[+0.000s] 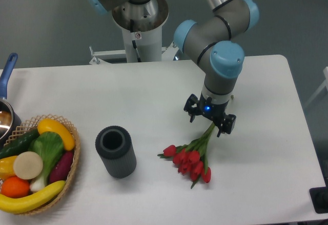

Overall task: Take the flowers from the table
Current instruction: 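Lower the open gripper over the tulip stems near the blooms, then close the gripper around the tulip stems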

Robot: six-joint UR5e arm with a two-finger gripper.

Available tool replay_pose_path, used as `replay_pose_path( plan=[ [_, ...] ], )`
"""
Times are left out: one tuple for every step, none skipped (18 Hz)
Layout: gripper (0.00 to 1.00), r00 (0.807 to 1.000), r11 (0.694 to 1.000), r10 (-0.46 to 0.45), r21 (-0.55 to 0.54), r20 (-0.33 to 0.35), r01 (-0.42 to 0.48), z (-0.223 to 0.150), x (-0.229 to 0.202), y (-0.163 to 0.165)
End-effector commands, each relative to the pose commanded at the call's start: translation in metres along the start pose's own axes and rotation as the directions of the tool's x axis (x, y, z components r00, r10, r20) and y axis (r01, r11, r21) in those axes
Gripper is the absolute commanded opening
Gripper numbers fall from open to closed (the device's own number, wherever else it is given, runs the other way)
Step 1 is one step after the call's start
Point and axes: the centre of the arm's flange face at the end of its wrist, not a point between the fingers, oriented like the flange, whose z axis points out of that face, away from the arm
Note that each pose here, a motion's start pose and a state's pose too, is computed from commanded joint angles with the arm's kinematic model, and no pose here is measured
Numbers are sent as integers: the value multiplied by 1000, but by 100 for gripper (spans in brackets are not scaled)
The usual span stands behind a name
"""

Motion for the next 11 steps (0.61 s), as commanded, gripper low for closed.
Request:
replay_pose_path(
  plan=[
    [100,1000,1000,-2,-3,-4,2,5,-1,0],
    [100,1000,1000,-2,-2,-6,2,7,-1,0],
    [100,1000,1000,-3,-3,-9,3,9,-2,1],
    [100,1000,1000,-2,-6,-16,2,15,-2,0],
    [100,1000,1000,-1,-7,-19,1,21,-2,0],
    [100,1000,1000,-3,-8,-22,3,24,-2,0],
    [100,1000,1000,-1,-8,-21,1,25,-3,-1],
    [100,1000,1000,-1,-8,-21,1,29,-3,0],
    [100,1000,1000,0,-7,-19,-1,32,-4,0],
    [100,1000,1000,2,-7,-19,-2,34,-4,0],
    [100,1000,1000,2,-8,-22,-2,36,-5,0]
  ],
)
